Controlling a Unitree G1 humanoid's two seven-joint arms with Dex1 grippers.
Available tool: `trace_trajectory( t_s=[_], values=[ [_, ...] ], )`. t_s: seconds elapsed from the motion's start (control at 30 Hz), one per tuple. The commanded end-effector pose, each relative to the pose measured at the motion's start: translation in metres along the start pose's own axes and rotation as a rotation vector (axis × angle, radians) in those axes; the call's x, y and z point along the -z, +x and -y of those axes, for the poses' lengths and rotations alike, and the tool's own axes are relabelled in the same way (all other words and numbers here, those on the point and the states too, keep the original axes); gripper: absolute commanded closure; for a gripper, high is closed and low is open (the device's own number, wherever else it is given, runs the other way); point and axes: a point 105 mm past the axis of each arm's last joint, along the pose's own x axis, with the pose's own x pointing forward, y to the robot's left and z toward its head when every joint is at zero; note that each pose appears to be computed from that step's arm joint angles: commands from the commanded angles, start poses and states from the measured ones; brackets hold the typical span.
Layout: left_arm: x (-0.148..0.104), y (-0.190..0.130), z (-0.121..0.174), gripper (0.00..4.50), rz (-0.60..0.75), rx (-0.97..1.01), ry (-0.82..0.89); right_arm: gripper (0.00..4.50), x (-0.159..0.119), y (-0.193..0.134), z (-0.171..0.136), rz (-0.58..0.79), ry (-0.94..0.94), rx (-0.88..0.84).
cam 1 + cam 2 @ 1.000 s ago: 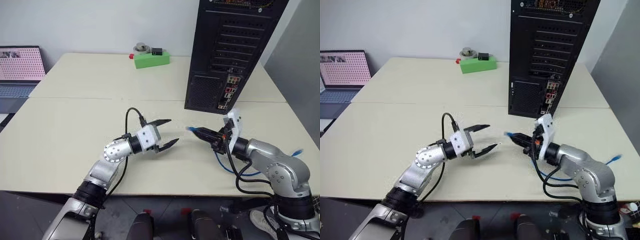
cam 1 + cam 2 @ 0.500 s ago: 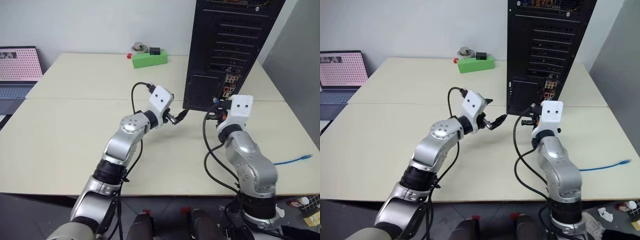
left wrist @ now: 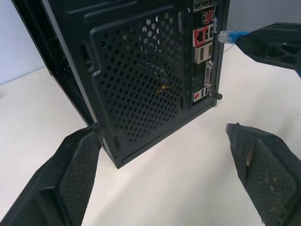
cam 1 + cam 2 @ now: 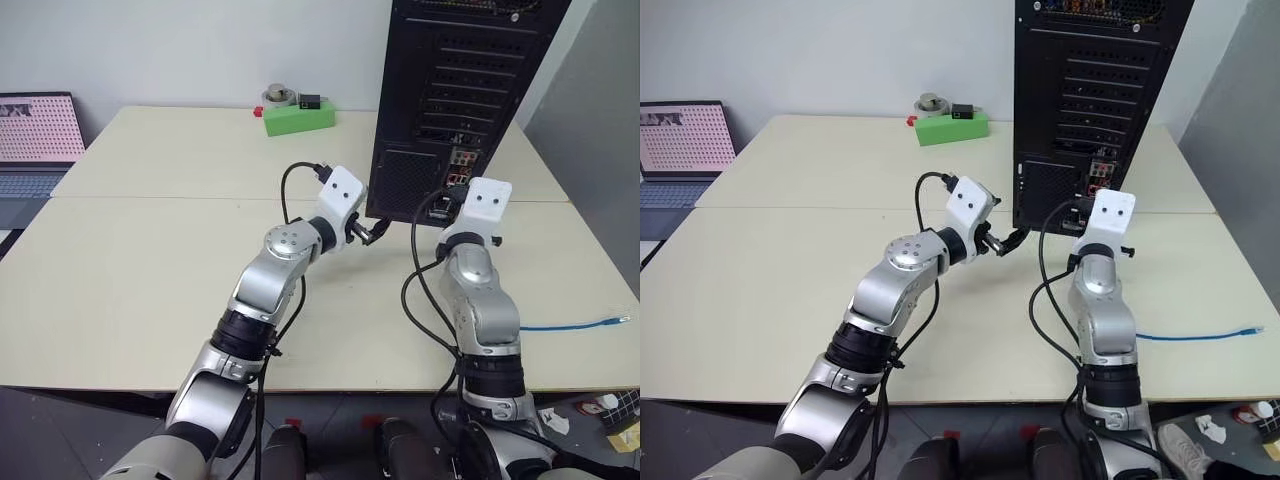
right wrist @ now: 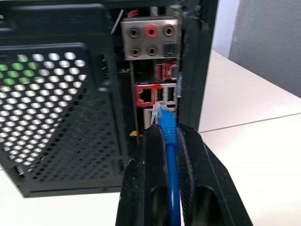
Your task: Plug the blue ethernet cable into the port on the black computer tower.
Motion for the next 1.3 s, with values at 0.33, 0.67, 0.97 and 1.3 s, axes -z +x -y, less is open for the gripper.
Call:
trace_trajectory(
  t_s=[0.33,0.67,0.97,1.3],
  values=[
    [-0.022,0.0,-0.011,0.1,0.062,-0.043,0.01,4.49,-0.016,0.011,-0.013,0.056,0.035,-0.058],
    [-0.026,-0.003,-0.012,0.1,0.084,-0.018,-0.023,4.49,-0.02,0.02,-0.008,0.074,0.027,-0.025],
    [-0.023,-0.003,-0.013,0.1,0.075,-0.024,-0.018,4.49,-0.019,0.022,-0.003,0.068,0.024,-0.004],
    [-0.021,-0.004,-0.014,0.1,0.069,-0.026,-0.012,4.49,-0.02,0.021,-0.001,0.076,0.015,0.011]
  ],
)
